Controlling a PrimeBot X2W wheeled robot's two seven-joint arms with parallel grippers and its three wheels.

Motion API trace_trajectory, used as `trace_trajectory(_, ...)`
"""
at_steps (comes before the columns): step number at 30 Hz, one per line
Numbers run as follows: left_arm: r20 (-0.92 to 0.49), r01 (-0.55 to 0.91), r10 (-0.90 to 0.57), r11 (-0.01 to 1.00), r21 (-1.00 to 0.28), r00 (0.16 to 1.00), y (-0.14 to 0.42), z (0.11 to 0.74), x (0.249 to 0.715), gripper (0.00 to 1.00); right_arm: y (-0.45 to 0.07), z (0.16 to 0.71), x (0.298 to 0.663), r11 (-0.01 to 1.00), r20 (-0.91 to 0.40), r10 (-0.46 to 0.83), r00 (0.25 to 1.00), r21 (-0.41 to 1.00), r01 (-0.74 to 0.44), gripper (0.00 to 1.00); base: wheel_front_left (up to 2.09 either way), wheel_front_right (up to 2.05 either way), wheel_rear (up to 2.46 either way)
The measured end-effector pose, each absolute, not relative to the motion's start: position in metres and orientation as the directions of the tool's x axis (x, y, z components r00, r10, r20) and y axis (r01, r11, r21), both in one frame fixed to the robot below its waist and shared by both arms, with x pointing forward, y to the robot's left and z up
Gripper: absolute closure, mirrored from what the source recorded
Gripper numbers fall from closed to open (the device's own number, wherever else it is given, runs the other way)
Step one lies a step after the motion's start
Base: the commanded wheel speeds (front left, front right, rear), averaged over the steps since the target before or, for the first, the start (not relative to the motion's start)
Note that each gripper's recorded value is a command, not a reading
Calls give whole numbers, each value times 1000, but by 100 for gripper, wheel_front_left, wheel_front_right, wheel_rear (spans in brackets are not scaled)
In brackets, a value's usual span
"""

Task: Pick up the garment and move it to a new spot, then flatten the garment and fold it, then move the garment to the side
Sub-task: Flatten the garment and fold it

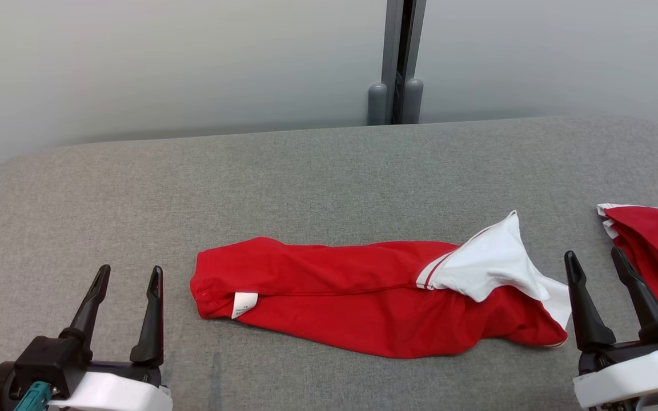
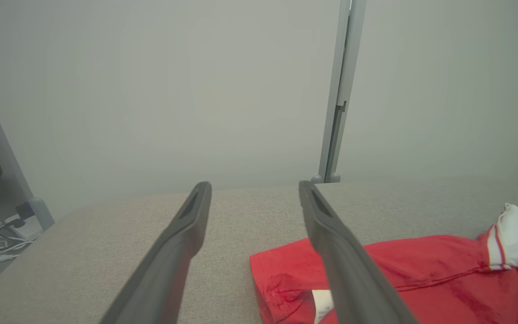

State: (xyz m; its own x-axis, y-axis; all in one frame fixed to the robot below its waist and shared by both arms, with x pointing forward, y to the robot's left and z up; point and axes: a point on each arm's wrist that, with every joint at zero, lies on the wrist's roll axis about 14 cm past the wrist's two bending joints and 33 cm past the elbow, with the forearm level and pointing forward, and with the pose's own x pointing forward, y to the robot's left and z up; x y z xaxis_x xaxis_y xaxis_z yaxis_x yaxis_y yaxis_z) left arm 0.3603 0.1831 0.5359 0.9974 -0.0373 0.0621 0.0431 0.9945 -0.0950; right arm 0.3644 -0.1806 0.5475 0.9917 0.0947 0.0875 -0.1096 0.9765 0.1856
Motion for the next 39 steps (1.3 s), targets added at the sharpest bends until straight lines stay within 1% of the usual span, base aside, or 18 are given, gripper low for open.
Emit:
trace_trajectory(5,53,35,-30,995,-94,998,184,535,362,0,-181,550,366,976,95,95,991,188,-111,0,0,0,0)
trace_trajectory(8,23,62,-60,992,-109,998,178,532,366,0,-181,549,367,976,94,93,991,190,-109,0,0,0,0)
trace_trajectory(13,-149,154,-183,970,-188,972,156,496,379,0,-179,544,371,975,80,97,992,194,-111,0,0,0,0)
trace_trajectory(17,-313,176,-263,944,-280,913,143,452,383,0,-182,535,375,974,58,88,994,206,-98,0,0,0,0)
trace_trajectory(18,-349,176,-274,942,-287,896,142,442,384,0,-183,533,376,974,53,83,995,207,-92,0,0,0,0)
trace_trajectory(21,-417,164,-293,934,-319,860,141,421,391,0,-188,526,379,974,38,67,997,214,-74,0,0,0,0)
trace_trajectory(29,-505,128,-312,922,-365,805,143,383,407,0,-199,505,383,975,-16,31,999,221,-27,0,0,0,0)
trace_trajectory(31,-510,132,-324,917,-375,797,140,378,408,29,-202,502,383,975,-26,22,999,223,-15,0,0,0,0)
trace_trajectory(32,-507,129,-326,914,-385,798,140,378,409,100,-204,501,383,974,-31,18,999,224,-10,0,0,0,0)
trace_trajectory(35,-504,132,-330,912,-389,798,140,377,411,100,-206,495,382,973,-61,19,998,233,-4,0,0,0,0)
trace_trajectory(39,-505,128,-326,913,-388,799,143,375,411,100,-212,477,378,971,-154,27,988,237,10,0,0,0,0)
